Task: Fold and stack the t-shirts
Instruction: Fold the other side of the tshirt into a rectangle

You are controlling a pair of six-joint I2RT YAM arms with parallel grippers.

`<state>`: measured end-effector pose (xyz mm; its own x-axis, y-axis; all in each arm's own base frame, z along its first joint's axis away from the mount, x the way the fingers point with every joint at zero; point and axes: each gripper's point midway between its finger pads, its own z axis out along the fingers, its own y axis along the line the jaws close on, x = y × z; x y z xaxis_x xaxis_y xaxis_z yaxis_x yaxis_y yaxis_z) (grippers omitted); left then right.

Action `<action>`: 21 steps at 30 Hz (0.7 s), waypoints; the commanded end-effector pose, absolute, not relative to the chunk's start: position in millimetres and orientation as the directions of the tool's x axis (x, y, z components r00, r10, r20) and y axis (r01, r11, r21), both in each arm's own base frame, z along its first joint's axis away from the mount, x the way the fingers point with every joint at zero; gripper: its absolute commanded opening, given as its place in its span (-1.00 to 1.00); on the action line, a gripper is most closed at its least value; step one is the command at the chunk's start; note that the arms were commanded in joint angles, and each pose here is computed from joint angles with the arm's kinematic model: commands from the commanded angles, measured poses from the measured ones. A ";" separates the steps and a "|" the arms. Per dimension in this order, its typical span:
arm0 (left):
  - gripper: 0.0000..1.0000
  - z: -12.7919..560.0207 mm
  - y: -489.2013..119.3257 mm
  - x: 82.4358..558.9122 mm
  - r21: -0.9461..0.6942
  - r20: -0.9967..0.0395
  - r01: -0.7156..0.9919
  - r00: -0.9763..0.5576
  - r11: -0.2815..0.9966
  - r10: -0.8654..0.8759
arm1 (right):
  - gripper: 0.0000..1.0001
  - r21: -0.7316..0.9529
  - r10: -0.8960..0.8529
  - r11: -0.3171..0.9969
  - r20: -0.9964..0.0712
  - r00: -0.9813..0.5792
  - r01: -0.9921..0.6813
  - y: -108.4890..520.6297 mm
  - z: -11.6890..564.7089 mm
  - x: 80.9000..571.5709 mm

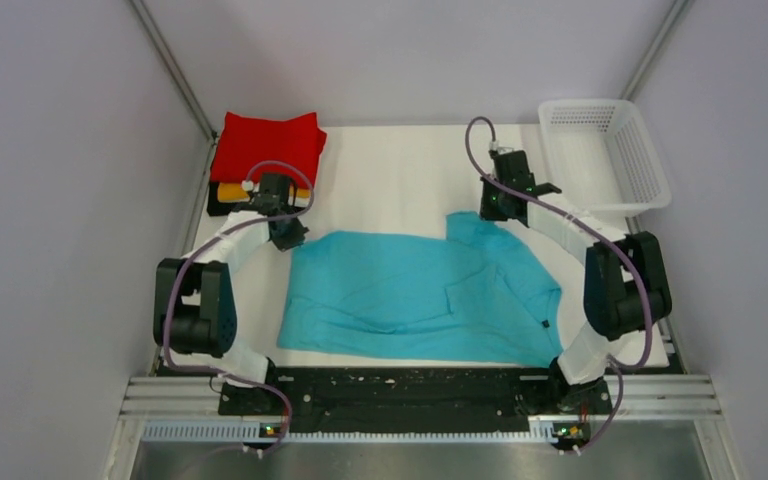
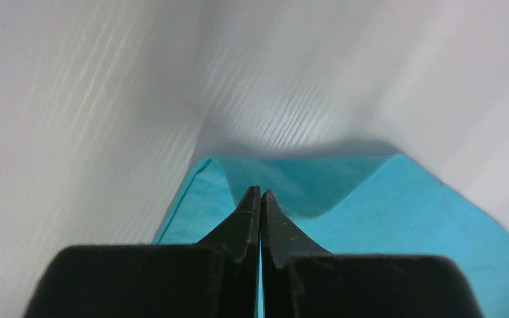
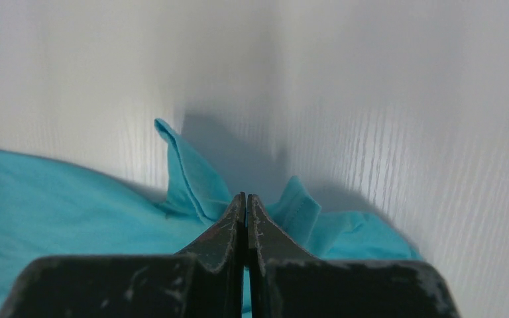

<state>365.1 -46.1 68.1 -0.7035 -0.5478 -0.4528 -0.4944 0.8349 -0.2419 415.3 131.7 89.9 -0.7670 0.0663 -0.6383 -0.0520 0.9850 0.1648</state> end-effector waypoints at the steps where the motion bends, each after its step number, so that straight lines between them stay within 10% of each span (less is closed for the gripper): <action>1: -1.00 80.9 -51.7 353.6 -0.290 -0.486 -0.446 -0.694 0.847 -0.532 | -1.00 0.175 0.014 0.975 -0.665 -0.747 -0.137 147.6 106.2 381.9; 21: -1.00 94.4 -11.7 291.6 -0.218 -0.587 -0.559 -0.580 0.800 -0.565 | -1.00 0.157 -0.018 0.977 -0.612 -0.790 -0.144 117.8 138.5 208.3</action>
<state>295.1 -27.9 84.9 -0.6321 -0.5583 -0.5373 -0.5093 0.8220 -0.2549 236.5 124.6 141.7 -0.7502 -0.0105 -0.6611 -0.1499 0.9766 0.1545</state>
